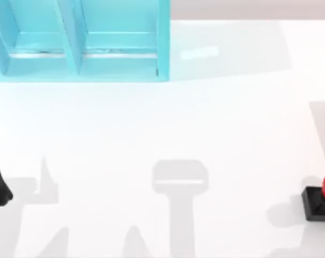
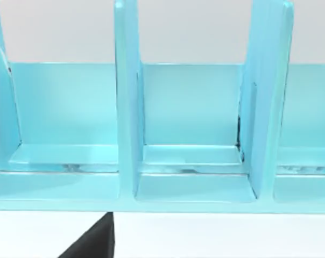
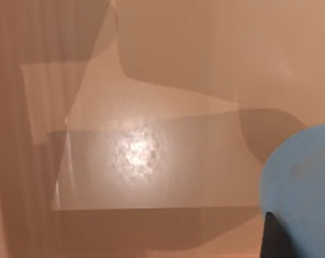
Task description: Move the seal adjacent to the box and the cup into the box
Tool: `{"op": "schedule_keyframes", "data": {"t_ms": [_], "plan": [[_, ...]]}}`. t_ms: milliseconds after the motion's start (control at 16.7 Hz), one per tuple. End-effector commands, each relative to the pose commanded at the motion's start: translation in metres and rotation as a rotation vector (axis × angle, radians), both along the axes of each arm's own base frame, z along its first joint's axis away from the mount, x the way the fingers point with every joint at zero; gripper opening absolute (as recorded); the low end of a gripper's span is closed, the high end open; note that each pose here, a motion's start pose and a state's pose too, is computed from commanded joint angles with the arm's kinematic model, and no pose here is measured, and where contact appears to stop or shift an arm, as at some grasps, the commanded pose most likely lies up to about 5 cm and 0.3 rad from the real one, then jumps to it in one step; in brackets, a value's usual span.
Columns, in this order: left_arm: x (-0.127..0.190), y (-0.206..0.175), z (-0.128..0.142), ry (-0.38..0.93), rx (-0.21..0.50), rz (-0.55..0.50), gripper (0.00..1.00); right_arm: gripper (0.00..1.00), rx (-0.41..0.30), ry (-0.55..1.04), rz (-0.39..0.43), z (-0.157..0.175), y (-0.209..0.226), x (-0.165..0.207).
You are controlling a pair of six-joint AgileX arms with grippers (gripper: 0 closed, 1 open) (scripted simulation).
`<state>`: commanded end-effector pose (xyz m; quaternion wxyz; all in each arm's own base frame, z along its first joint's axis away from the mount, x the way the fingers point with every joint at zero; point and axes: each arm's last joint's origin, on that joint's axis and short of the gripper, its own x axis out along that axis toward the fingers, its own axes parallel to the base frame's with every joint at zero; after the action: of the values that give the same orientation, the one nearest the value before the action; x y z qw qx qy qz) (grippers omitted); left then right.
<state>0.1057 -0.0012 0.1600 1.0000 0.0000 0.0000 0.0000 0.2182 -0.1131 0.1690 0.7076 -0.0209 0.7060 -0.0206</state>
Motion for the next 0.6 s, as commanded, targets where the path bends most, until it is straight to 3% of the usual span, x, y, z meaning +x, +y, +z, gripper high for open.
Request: {"op": "schedule_keyframes", "data": {"t_ms": [240,600], "plan": [[0.0,0.0,0.0,0.0,0.0,0.0,1.0,0.0,0.0,0.0,0.0,-0.002,0.0001,-0.0005],[0.0,0.0,0.0,0.0,0.0,0.0,1.0,0.45,0.0,0.0,0.0,-0.002,0.0001,-0.0005]]}}
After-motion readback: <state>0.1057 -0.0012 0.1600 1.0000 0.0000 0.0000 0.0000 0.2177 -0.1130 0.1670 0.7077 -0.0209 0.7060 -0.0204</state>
